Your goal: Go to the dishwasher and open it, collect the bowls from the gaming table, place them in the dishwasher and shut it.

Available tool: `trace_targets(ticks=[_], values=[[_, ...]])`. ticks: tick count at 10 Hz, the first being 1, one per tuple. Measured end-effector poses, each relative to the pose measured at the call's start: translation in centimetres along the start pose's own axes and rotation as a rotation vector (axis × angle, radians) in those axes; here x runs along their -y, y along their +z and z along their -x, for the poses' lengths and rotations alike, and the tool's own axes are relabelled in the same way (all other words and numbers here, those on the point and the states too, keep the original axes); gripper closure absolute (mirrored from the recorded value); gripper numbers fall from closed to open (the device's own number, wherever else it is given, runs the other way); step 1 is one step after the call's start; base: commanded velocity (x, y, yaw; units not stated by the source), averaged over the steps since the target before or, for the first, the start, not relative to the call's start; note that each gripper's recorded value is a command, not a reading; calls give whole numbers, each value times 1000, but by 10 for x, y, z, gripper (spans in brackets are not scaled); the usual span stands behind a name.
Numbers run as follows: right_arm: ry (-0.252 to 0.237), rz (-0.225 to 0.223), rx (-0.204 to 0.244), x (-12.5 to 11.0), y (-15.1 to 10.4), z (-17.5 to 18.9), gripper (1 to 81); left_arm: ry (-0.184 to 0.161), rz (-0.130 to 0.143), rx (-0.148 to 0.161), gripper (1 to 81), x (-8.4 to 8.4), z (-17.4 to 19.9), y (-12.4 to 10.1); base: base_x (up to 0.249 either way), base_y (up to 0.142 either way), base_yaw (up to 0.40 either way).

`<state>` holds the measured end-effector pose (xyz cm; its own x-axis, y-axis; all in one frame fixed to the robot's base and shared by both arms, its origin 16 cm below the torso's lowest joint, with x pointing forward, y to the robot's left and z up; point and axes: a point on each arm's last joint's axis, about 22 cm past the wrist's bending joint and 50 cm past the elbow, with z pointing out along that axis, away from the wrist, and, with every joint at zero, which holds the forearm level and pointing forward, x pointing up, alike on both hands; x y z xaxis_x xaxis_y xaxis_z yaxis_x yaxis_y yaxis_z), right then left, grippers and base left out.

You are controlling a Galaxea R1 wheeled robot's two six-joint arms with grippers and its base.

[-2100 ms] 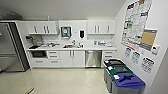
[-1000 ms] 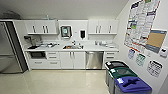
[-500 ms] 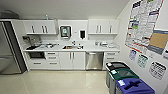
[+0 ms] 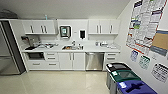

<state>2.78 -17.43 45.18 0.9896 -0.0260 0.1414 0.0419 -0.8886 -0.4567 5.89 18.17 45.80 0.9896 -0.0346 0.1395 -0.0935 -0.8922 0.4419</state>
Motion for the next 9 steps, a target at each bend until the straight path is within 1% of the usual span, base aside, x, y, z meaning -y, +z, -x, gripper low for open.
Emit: trace_targets(ticks=[4,7,9], values=[[2,-1,2,0,0,3,10,-1,0,0,10,0,0,0,93,0,0],[-2,-2,1,1,0,2,10,-18,0,0,10,0,0,0,93,0,0],[-2,-3,0,3,1,1,10,-20,-5,0,10,4,0,-1,93,0,0]])
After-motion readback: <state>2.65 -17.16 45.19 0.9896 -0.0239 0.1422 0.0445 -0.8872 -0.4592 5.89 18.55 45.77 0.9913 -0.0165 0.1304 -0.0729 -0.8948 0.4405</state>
